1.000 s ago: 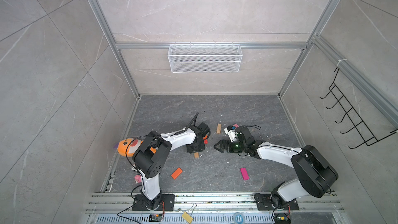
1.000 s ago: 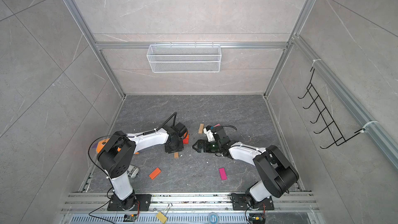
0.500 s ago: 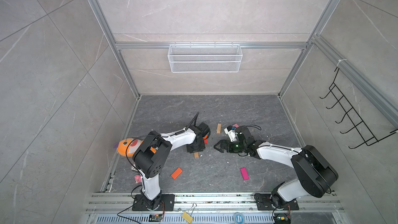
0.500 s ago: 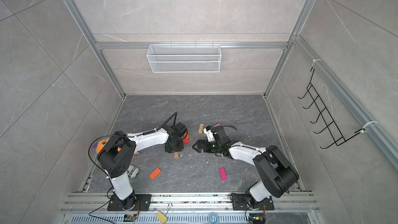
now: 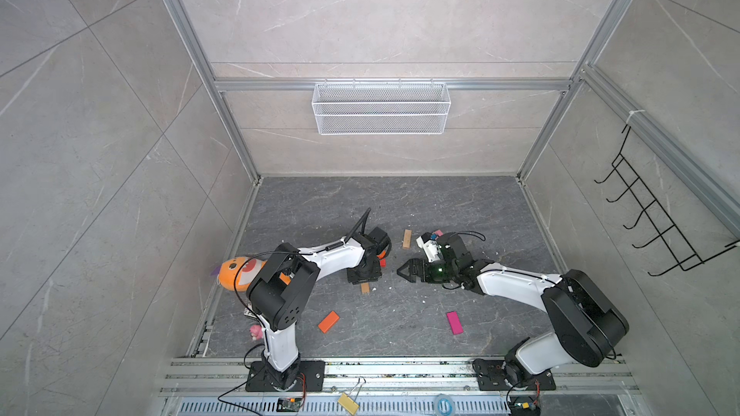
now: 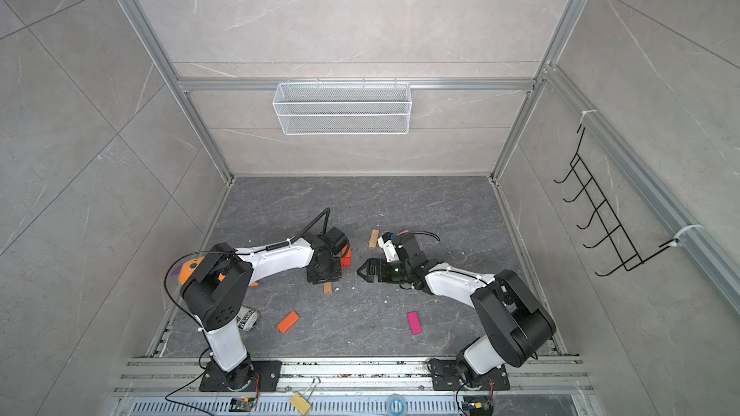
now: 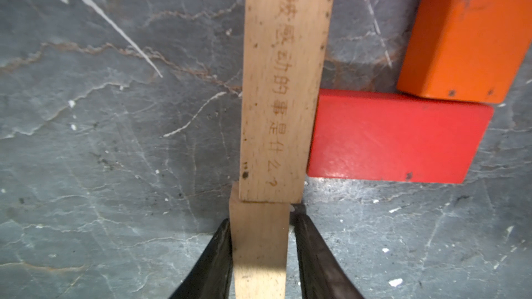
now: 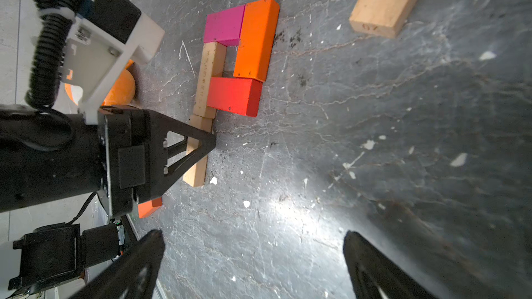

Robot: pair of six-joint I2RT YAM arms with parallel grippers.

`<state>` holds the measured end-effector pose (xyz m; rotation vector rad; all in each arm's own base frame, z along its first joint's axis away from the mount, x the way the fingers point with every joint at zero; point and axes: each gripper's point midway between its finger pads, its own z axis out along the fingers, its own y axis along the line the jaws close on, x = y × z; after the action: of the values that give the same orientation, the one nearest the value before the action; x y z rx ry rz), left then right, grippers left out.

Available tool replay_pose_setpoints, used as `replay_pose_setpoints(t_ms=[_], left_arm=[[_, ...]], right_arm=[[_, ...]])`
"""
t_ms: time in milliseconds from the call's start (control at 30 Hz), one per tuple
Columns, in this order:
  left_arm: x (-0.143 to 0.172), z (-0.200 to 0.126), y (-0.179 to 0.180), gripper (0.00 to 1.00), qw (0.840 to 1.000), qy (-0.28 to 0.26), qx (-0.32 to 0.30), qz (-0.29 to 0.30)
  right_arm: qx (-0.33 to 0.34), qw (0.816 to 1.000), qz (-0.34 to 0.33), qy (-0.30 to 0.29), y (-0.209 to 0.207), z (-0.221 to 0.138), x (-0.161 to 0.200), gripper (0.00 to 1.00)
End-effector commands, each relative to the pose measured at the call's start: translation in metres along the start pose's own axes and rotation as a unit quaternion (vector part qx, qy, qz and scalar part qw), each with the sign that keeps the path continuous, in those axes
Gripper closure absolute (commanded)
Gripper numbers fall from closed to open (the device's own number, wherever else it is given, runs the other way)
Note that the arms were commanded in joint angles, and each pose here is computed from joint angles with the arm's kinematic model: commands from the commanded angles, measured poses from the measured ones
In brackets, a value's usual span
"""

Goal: Assemble the letter p with building blocks
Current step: Assemble the building block at the center of the board.

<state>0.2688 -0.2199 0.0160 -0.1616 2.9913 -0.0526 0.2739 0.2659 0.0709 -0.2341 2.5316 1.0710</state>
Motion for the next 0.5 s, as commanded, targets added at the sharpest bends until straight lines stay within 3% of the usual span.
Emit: replay_pose_setpoints(t_ms=[0, 467], left_arm=[[0.003, 0.012, -0.003, 0.61, 1.0, 0.012, 0.009, 0.009], [0.005, 0.015, -0.007, 0.61, 1.0, 0.016, 0.015, 0.013]], right_arm=[[-0.001, 1.0, -0.008, 0.006, 0.004, 0.001, -0.001, 0.0], [-0.025, 1.0, -0.018, -0.003, 0.014, -0.002, -0.002, 0.0]])
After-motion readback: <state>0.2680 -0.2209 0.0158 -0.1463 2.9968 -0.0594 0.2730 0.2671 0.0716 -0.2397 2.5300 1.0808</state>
